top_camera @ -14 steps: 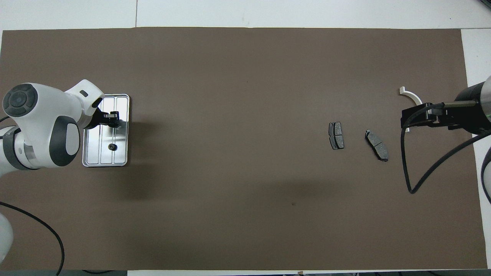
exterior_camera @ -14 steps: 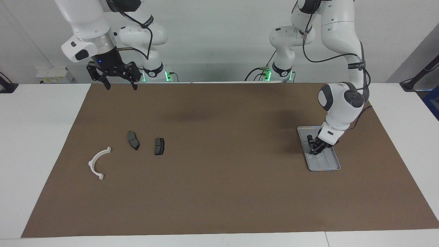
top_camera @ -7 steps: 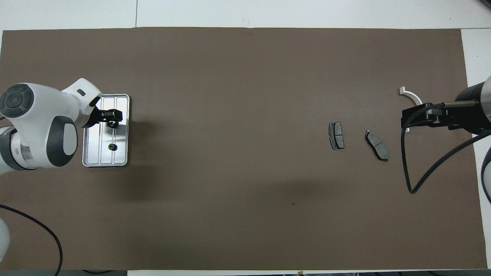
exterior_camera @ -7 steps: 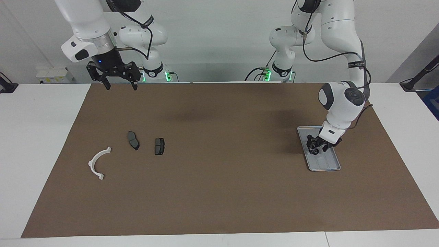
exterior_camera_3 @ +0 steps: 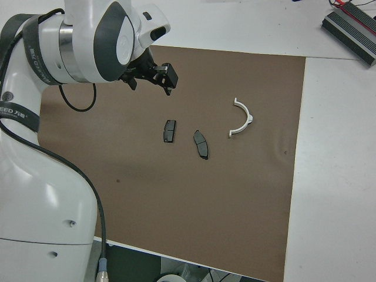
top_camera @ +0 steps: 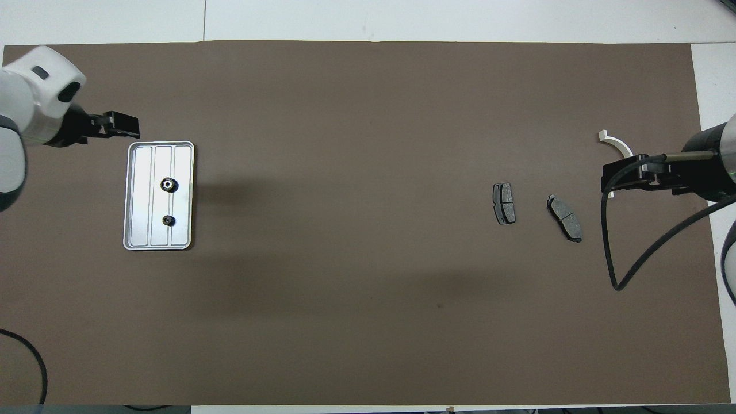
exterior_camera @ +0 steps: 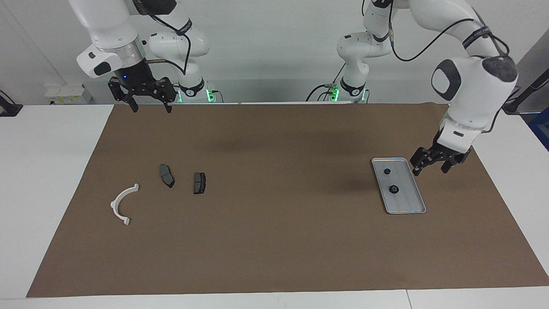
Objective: Pick bearing gear from pile to tray
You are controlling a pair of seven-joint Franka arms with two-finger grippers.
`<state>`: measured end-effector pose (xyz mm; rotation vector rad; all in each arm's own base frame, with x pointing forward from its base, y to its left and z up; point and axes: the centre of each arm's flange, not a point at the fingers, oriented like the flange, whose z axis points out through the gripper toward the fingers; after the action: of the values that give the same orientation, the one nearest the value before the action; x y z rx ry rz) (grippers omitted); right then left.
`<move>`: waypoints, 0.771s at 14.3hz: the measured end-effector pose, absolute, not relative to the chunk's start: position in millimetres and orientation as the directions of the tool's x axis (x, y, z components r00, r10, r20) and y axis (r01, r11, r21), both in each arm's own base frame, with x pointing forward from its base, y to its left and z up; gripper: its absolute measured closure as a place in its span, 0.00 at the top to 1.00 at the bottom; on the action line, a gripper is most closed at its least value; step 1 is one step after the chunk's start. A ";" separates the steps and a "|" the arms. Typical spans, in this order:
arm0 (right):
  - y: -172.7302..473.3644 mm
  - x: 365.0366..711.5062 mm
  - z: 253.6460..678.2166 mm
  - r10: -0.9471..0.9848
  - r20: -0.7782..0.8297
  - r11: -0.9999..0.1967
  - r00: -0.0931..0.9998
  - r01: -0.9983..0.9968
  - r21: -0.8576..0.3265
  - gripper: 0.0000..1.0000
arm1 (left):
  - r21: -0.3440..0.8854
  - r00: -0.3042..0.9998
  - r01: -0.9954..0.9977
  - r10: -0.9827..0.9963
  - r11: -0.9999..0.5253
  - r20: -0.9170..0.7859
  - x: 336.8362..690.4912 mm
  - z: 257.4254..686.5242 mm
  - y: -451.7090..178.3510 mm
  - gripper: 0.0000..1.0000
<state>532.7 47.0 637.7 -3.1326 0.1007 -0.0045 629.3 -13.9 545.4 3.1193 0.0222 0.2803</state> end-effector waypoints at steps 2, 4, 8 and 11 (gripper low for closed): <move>47.0 532.7 637.7 -0.064 0.003 -0.998 0.998 -0.064 -0.007 1.00 | 0.005 0.983 0.013 0.014 -1.000 0.184 606.3 589.4 -14.9 1.00; 47.0 532.7 637.7 -0.064 0.003 -0.998 0.998 -0.064 -0.007 1.00 | -0.001 0.987 0.013 0.012 -1.000 0.157 582.7 608.7 -20.1 1.00; 47.0 532.7 637.7 -0.064 0.003 -0.998 0.998 -0.064 -0.007 1.00 | -0.011 0.998 0.005 0.005 -1.000 0.057 551.2 585.5 -42.9 1.00; 47.0 532.7 637.7 -0.064 0.003 -0.998 0.998 -0.064 -0.007 1.00 | -0.015 0.999 -0.004 -0.004 -1.000 0.034 542.3 585.6 -37.8 1.00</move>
<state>532.7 47.0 637.7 -3.1327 0.1007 -0.0045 542.3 -37.8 585.6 3.1559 -0.0062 0.0539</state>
